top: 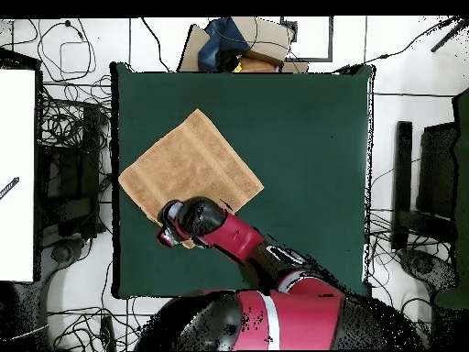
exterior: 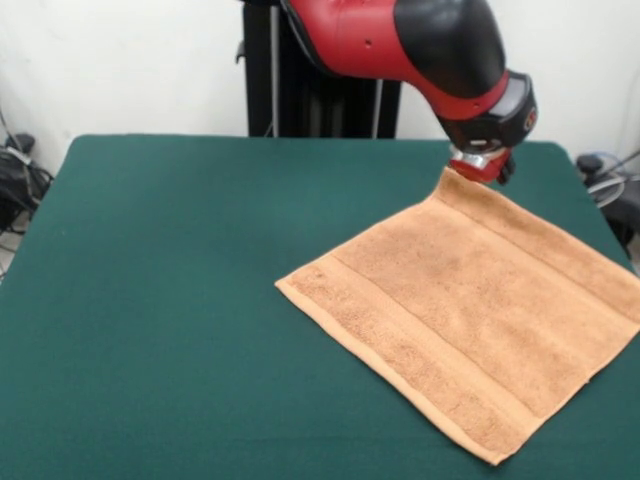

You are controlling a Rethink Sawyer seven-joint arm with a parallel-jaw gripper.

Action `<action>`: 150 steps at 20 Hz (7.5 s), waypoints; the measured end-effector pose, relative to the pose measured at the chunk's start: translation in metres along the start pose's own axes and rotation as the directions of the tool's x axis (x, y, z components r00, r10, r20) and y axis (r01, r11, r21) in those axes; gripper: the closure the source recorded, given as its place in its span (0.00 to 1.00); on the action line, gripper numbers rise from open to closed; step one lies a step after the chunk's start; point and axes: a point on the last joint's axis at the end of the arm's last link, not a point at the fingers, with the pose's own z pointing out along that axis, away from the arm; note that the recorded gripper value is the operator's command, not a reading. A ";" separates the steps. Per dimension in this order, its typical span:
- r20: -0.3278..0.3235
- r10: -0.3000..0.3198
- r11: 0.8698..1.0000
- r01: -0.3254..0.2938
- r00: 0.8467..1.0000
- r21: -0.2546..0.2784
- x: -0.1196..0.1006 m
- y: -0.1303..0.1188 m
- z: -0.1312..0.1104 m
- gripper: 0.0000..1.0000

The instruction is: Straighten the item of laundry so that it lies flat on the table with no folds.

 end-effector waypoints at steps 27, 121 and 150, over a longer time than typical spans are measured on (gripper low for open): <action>-0.022 0.018 0.999 -0.019 1.000 -0.035 -0.034 -0.017 -0.014 1.00; -0.031 -0.025 0.998 0.023 0.999 -0.055 -0.079 0.070 -0.023 1.00; -0.010 -0.046 0.998 0.045 0.999 -0.049 -0.055 0.069 0.001 1.00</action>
